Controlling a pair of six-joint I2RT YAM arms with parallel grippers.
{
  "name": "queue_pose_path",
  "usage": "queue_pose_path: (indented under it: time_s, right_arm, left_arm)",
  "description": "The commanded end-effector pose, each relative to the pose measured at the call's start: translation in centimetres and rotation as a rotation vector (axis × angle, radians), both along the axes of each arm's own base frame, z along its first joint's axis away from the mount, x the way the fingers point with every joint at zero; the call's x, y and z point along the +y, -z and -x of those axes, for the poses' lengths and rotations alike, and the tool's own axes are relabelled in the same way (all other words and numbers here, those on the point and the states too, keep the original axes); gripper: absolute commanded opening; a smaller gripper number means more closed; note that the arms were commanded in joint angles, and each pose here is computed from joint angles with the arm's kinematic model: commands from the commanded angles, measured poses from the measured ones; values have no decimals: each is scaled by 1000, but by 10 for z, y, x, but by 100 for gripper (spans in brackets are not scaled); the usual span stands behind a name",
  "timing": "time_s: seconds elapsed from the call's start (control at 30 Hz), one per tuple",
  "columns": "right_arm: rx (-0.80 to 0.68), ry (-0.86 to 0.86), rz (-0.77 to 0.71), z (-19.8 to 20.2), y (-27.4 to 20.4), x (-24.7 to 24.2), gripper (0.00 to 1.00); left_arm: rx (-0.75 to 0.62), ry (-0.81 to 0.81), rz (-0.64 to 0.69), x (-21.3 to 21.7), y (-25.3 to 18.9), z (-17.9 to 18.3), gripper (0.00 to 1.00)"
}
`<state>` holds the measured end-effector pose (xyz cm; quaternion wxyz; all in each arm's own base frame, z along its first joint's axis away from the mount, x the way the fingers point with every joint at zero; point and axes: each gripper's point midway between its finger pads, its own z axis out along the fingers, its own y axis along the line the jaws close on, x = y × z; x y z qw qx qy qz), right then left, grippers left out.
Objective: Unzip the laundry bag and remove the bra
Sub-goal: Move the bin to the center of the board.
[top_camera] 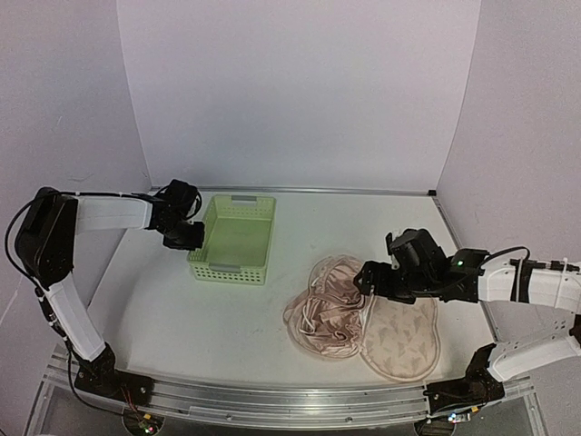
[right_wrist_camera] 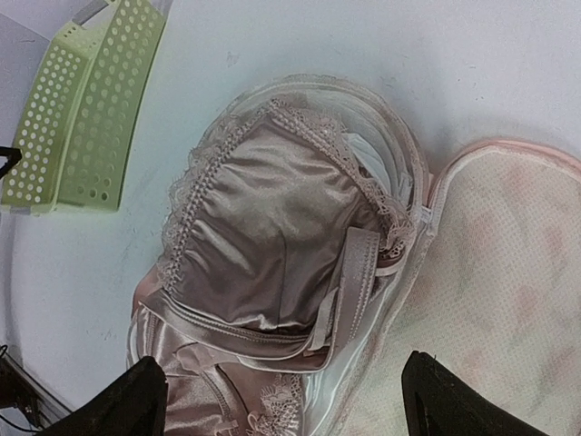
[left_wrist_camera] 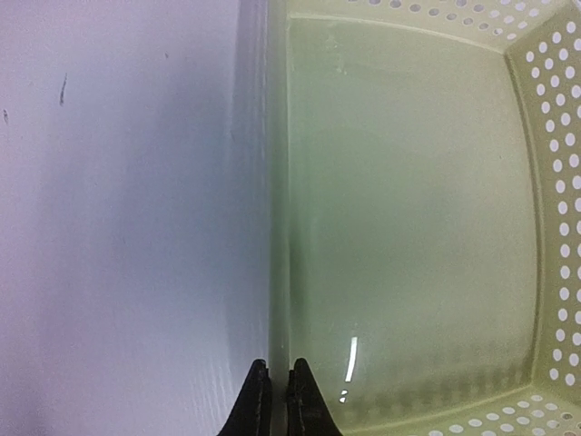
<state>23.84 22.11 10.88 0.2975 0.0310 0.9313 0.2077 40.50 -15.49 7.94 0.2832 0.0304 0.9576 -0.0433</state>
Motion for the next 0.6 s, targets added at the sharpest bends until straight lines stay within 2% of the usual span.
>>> queue_pose_path:
  time_s: [0.0, 0.17, 0.57]
  right_arm:
    - [30, 9, -18, 1, 11, 3, 91]
    - [83, -3, -70, 6, 22, 14, 88]
    - [193, 9, -229, 17, 24, 35, 80]
  left_arm:
    - [15, 37, 12, -7, -14, 36, 0]
    - [-15, 108, 11, -24, -27, 55, 0]
    - [34, 139, -12, -39, -9, 80, 0]
